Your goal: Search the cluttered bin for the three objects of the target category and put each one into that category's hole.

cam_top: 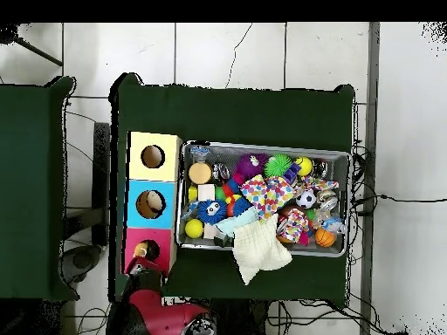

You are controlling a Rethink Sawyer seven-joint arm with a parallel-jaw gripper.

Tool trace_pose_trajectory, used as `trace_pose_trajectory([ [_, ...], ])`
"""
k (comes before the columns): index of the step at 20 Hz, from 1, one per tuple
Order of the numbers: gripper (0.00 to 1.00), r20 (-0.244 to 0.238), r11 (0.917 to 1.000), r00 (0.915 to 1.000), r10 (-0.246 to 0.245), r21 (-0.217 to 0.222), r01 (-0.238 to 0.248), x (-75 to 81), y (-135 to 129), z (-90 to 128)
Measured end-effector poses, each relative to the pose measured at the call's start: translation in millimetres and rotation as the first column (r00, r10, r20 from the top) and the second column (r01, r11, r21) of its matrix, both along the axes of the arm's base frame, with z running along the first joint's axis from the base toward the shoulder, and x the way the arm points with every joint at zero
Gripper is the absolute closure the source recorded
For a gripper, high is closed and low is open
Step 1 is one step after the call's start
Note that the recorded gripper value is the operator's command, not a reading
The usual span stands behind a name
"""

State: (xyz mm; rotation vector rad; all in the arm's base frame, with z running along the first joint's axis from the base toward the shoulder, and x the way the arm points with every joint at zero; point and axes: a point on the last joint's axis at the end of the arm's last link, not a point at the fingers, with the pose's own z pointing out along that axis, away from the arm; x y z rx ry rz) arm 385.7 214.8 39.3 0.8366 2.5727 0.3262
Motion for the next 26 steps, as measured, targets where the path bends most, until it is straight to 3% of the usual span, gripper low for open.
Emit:
trace_pose_trajectory([
  [5,1.0,0.102,0.9977,0.9942,0.035,-0.062,-0.029,-8.3,3,-3],
  [13,1.0,0.179,0.9925,0.9807,0.078,-0.107,-0.06,-14.2,4,-7],
  [21,1.0,0.289,0.9758,0.9507,0.114,-0.212,-0.053,-23.4,10,-13],
  [22,1.0,0.308,0.9721,0.943,0.125,-0.228,-0.054,-25.3,10,-14],
  [26,1.0,0.334,0.9681,0.9314,0.146,-0.242,-0.064,-27.8,8,-16],
])
